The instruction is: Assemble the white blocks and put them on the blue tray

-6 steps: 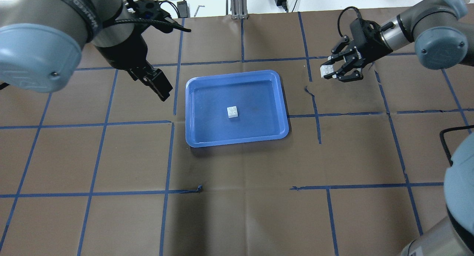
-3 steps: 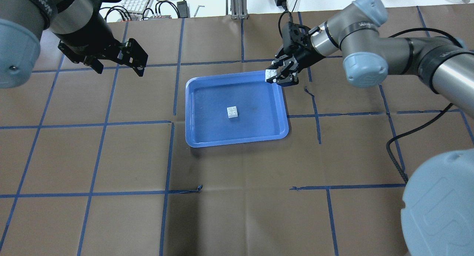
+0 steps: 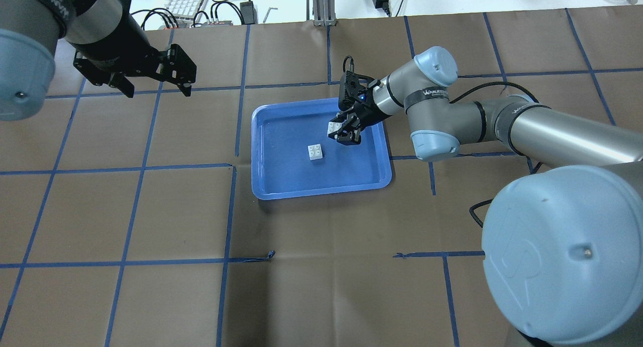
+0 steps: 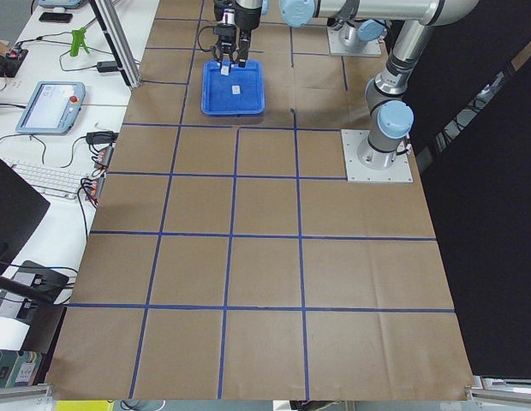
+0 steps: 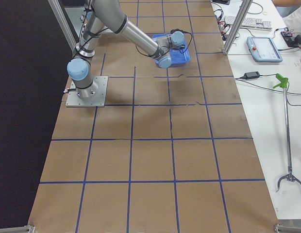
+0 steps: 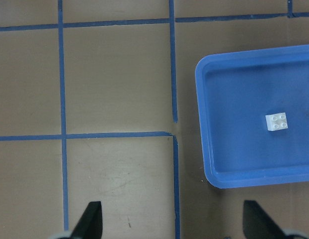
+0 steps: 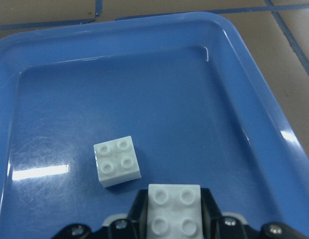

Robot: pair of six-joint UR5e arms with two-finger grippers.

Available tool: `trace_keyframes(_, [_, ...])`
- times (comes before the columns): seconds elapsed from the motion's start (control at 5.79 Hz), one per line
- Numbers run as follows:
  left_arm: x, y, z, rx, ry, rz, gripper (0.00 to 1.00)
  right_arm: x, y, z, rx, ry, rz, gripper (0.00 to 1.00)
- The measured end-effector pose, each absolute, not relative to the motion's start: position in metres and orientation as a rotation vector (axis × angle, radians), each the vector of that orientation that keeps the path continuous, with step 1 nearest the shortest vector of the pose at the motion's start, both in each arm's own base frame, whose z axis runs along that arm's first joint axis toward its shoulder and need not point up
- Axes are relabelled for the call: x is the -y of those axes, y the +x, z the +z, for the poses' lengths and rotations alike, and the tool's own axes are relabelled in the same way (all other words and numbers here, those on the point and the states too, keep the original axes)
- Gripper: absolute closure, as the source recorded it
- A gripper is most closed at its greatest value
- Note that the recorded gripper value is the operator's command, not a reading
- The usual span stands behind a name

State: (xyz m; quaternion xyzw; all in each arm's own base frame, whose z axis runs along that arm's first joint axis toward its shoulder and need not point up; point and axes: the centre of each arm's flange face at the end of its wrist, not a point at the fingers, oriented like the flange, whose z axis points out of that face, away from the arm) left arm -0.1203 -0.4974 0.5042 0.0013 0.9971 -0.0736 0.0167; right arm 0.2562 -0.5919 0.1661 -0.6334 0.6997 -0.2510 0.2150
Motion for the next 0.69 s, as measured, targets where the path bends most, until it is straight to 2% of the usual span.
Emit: trace_keyframes(0.69, [0.502, -0.114, 0.507, -3.095, -0.024, -0.277, 0.01, 0.575, 0.269, 0.145, -1.922, -1.770, -0.665, 0.74])
